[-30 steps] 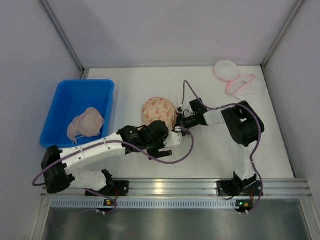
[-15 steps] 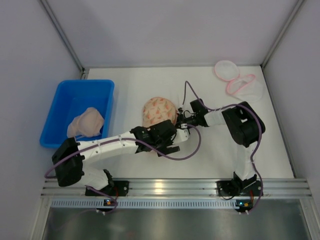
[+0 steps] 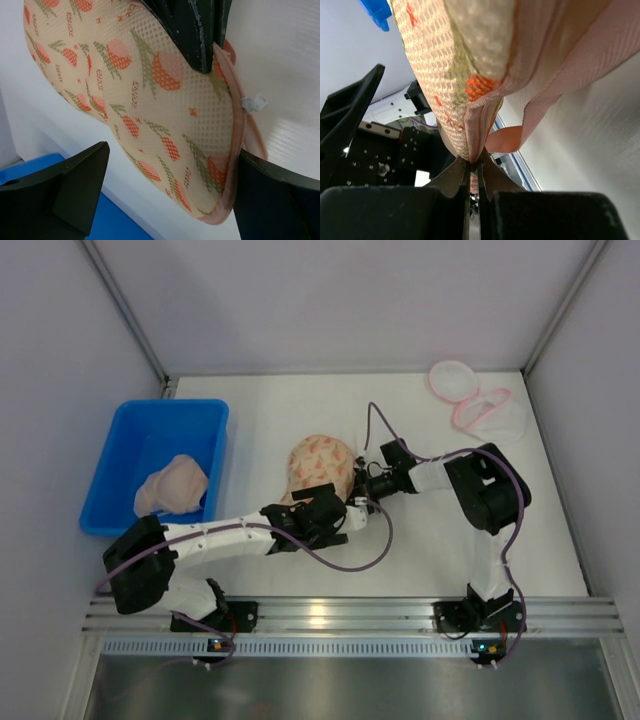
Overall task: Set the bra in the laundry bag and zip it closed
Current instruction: Zip the laundry bag at the center of the board.
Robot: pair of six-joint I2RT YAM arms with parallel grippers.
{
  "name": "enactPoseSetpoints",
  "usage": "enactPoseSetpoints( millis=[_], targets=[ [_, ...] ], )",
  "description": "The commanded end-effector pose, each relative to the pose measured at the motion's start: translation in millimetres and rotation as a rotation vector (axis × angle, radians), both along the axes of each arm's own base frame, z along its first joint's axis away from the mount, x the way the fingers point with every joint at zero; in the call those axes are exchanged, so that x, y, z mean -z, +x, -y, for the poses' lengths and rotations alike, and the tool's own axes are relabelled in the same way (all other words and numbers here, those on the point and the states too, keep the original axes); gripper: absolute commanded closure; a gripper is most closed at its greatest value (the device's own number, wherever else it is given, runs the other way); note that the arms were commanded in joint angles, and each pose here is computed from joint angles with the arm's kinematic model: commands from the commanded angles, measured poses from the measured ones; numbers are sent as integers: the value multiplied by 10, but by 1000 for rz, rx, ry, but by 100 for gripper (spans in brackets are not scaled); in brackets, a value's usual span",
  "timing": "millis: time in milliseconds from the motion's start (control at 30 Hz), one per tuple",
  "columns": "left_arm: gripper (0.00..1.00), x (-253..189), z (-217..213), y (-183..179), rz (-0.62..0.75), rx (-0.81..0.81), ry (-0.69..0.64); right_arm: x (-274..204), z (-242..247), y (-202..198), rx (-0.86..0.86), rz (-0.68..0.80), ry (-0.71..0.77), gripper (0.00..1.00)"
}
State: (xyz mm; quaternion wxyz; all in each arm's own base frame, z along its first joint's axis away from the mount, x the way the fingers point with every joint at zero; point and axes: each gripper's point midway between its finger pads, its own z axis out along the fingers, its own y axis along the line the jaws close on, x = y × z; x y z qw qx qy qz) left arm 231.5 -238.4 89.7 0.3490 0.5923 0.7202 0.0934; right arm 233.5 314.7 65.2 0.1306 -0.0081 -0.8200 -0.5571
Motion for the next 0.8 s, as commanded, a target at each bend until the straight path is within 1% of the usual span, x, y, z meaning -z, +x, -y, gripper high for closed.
enactPoseSetpoints(
  millis=[0,100,133,167,233,267,367,433,467,567,600,633,700,733,767],
  targets=[
    [2,-184,28,186,144,13,-48,-196,-12,-43,-57,51,60,100],
    [2,-119,17,239,195,46,-20,-211,-44,-85,-83,57,76,100],
    [2,-167,85,298,236,60,-40,-213,-54,-103,-91,55,81,100],
    [2,-125,101,315,244,68,-33,-208,-65,-120,-98,50,83,100],
    [2,-140,191,370,279,83,-60,-215,-86,-153,-111,49,88,100],
    [2,-52,217,369,264,92,-47,-217,-90,-158,-115,49,91,100],
    [2,25,260,361,236,103,-36,-221,-90,-178,-118,28,78,100],
    [2,-35,281,307,207,116,-54,-225,-88,-171,-123,35,70,100],
    [2,46,245,177,131,161,-26,-216,-85,-162,-122,39,66,100],
    [2,-152,262,-10,64,206,-94,-198,-72,-126,-118,42,63,100],
    [2,-167,241,-146,15,240,-107,-184,-68,-110,-117,40,63,100],
    [2,-190,231,-192,7,249,-117,-196,-80,-89,-117,45,65,100],
    [2,-119,230,-395,-31,305,-111,-175,-87,-75,-116,39,61,100],
    [2,-150,225,-447,-26,325,-118,-182,-95,-62,-117,41,63,100],
    [2,-66,205,-552,-42,353,-105,-170,-97,-59,-118,38,63,100]
  ],
)
